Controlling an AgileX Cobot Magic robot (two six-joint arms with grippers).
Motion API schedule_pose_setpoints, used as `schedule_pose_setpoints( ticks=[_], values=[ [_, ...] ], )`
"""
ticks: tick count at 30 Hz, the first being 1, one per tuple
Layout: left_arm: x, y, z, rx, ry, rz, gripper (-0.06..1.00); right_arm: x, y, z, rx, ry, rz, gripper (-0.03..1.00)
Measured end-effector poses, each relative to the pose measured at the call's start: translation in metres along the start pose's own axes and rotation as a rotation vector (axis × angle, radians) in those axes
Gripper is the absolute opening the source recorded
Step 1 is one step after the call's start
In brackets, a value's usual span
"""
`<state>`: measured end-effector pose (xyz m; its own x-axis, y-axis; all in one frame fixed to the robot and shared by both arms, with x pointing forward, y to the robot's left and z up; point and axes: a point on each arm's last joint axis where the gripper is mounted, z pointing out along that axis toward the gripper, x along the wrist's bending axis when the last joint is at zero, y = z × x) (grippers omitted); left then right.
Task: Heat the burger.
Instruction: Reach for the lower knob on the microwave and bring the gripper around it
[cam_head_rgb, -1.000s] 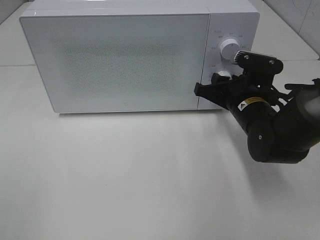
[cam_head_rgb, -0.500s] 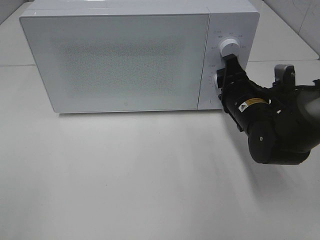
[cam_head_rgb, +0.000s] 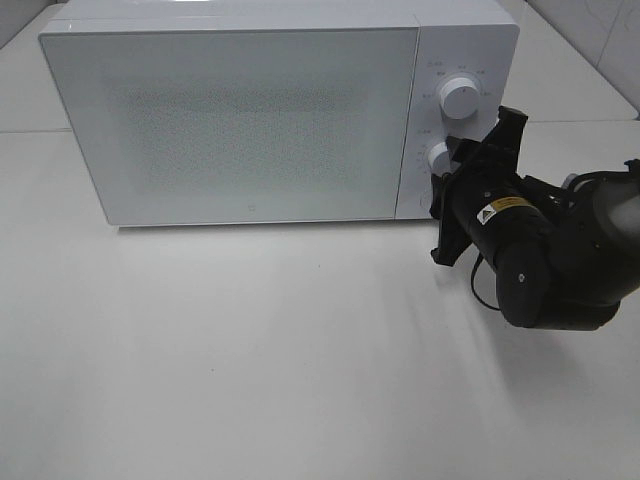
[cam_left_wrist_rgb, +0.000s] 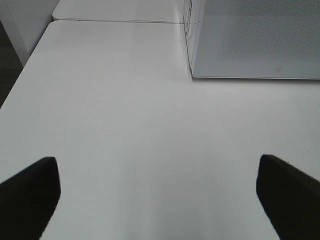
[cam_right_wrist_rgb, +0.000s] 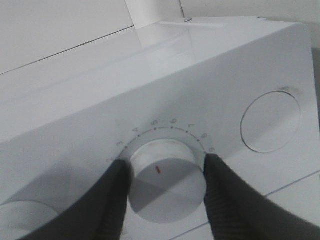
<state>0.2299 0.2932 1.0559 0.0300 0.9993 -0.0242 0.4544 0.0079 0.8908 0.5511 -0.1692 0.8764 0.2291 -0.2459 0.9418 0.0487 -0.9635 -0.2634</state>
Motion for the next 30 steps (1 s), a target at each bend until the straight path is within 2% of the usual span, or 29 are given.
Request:
schedule_pose_setpoints(
  ticks=[10,30],
  values=[
    [0.0,0.0,0.0,0.0,0.0,0.0,0.99,0.0,0.0,0.0,0.0,0.0,0.05,0.45],
    [0.0,0.0,0.0,0.0,0.0,0.0,0.99,0.0,0.0001,0.0,-0.001,0.0,0.066,0.48]
  ],
)
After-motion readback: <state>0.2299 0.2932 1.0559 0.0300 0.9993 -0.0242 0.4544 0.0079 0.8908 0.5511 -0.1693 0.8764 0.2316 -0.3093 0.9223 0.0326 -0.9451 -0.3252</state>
